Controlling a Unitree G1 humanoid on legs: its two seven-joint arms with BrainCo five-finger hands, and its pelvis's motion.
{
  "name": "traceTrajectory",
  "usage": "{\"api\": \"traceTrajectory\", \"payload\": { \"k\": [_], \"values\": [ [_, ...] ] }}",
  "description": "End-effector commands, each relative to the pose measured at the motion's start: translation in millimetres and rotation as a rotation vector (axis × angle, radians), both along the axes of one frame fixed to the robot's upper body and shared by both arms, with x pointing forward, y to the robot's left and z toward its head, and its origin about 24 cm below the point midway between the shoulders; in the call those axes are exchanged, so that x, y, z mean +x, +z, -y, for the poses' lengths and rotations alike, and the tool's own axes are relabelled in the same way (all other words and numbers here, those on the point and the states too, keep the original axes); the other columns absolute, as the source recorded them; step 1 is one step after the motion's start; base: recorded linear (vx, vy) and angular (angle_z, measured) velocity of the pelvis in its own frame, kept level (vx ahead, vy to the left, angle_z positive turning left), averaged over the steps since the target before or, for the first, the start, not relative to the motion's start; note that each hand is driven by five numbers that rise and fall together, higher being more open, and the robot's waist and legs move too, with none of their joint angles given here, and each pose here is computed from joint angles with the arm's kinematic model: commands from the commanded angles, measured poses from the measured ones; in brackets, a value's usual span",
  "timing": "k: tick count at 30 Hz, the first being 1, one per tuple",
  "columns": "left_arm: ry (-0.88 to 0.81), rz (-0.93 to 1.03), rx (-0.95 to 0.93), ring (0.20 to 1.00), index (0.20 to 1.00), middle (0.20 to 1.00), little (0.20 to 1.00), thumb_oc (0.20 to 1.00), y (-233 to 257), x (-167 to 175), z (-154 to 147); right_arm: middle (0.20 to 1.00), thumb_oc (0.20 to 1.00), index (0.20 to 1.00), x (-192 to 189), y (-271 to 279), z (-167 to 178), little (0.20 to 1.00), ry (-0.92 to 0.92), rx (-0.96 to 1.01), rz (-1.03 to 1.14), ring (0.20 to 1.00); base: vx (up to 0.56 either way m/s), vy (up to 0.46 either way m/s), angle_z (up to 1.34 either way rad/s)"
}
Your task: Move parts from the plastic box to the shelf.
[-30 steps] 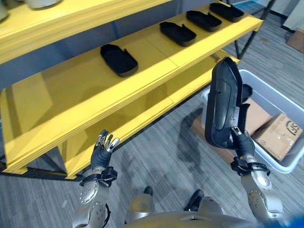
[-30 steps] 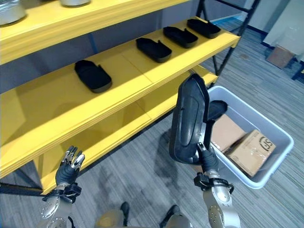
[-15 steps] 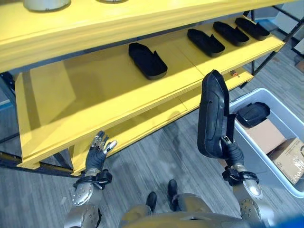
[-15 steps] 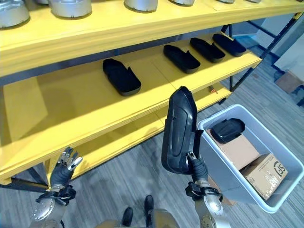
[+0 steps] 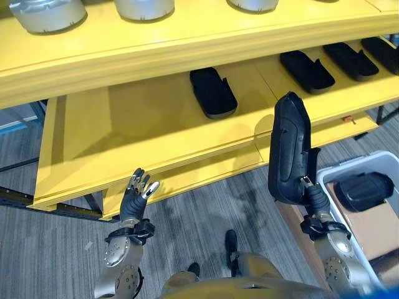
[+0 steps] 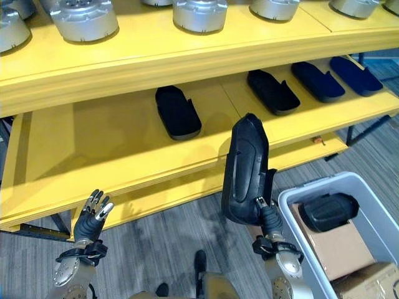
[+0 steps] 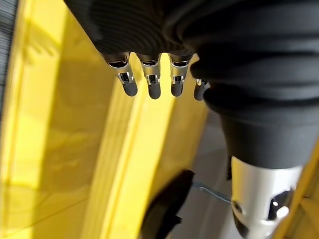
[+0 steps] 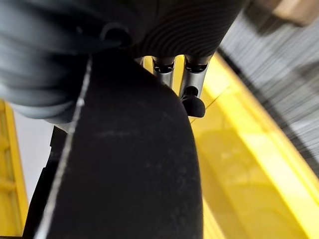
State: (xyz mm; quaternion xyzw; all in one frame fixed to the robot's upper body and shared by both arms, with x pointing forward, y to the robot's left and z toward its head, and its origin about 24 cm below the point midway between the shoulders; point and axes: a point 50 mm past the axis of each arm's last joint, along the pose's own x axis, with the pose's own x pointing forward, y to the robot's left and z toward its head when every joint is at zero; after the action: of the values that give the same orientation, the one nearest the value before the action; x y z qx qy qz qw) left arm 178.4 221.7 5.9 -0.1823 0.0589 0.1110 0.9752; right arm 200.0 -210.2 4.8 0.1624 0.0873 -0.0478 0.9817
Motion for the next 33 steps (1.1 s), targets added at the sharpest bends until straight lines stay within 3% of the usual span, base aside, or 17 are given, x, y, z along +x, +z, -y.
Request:
{"api": "traceTrajectory", "payload": {
  "k": [1,9,14,22,33],
  "values": [
    [0.007,0.120,0.053,1.000,1.000,1.000,1.000,1.000,25.6,5.4,-10.4,0.200,0.200,0.200,4.3,31.8,3.9,0.200,-0.030,0.016,0.183,0.200,0.07,-0.101,0.35],
    [0.010,0.124,0.024,1.000,1.000,1.000,1.000,1.000,25.8,5.9,-6.8,0.200,0.200,0.200,8.1,37.4,6.9,0.200,-0.030,-0.010,0.203,0.200,0.04,-0.026,0.37],
    [0.012,0.115,0.032,1.000,1.000,1.000,1.000,1.000,24.5,5.0,-6.9,0.200,0.200,0.200,11.4,42.0,9.0,0.200,-0.069,-0.024,0.225,0.200,0.08,0.178,0.69],
    [-0.009,0.103,0.065,1.000,1.000,1.000,1.000,1.000,24.7,1.3,-12.1,0.200,0.200,0.200,12.8,42.8,-4.9,0.200,-0.010,0.016,0.235,0.200,0.11,0.259,-0.21],
    [-0.080,0.132,0.106,1.000,1.000,1.000,1.000,1.000,37.5,15.2,-8.4,0.200,0.200,0.200,64.8,112.3,-45.8,0.200,0.160,-0.029,0.515,0.200,0.05,0.086,0.04]
  ]
}}
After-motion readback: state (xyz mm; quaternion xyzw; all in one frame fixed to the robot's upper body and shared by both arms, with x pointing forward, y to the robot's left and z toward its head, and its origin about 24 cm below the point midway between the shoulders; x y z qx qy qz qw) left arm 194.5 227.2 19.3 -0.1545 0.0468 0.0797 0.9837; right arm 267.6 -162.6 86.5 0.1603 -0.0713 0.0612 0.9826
